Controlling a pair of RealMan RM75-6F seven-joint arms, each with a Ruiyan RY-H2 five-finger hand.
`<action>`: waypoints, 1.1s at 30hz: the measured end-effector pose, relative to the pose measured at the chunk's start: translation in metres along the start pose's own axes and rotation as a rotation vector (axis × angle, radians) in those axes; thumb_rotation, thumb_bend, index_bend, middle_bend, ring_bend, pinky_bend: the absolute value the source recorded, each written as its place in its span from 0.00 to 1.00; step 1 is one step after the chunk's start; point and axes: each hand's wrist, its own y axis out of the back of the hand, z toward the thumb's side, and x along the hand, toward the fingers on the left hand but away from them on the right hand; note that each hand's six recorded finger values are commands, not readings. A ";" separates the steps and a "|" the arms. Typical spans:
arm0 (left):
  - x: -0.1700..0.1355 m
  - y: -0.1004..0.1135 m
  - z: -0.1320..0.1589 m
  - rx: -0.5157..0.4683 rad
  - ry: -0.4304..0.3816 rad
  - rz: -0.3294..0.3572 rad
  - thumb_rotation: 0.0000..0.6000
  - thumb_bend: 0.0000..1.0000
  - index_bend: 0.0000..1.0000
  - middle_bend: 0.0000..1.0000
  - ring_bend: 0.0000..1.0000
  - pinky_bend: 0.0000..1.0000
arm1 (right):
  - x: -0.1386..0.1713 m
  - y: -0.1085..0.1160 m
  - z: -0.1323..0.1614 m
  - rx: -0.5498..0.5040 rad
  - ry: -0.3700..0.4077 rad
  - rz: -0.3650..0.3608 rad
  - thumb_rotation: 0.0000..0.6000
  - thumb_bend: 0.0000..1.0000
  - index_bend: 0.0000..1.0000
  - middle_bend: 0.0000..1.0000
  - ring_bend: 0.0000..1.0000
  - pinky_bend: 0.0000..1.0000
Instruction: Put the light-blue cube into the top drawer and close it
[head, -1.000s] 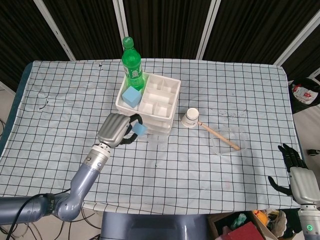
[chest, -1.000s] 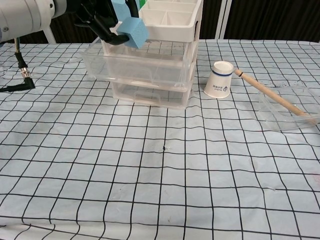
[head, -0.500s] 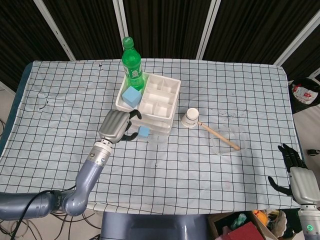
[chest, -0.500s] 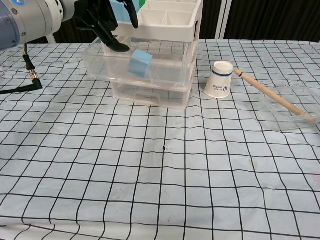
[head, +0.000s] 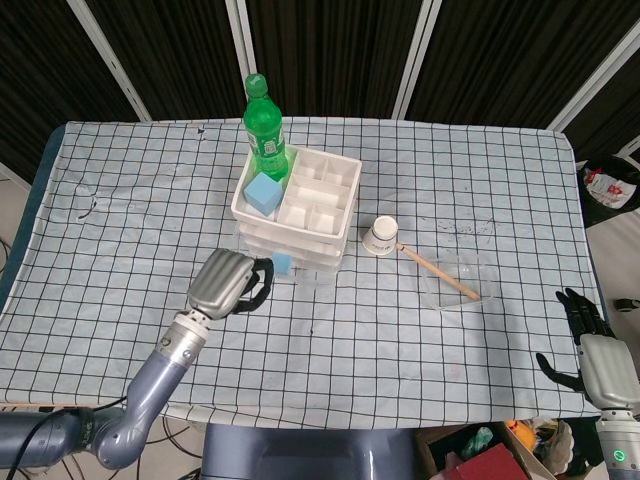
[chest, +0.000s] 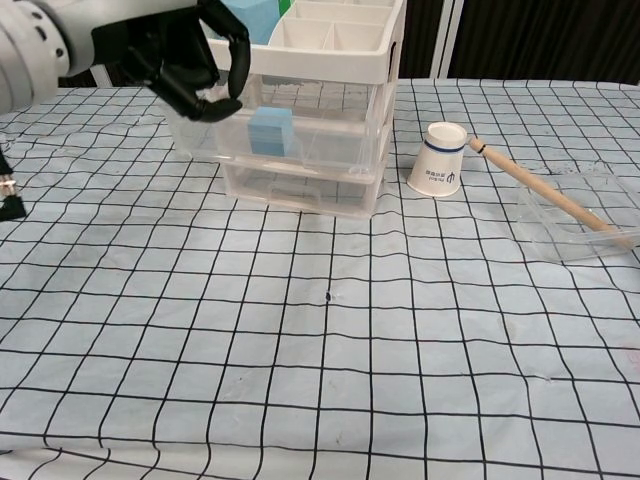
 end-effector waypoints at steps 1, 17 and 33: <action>-0.006 -0.005 -0.001 0.000 -0.003 -0.018 1.00 0.45 0.71 1.00 0.97 0.91 | 0.000 0.000 0.000 -0.001 -0.001 -0.001 1.00 0.25 0.03 0.00 0.00 0.18; -0.014 -0.054 -0.019 0.031 0.053 -0.145 1.00 0.45 0.70 1.00 0.96 0.91 | 0.000 0.001 -0.001 -0.006 -0.002 -0.001 1.00 0.25 0.03 0.00 0.00 0.18; 0.021 -0.079 -0.027 0.061 0.111 -0.164 1.00 0.45 0.69 1.00 0.96 0.91 | -0.001 0.000 -0.002 -0.018 -0.008 0.004 1.00 0.25 0.03 0.00 0.00 0.18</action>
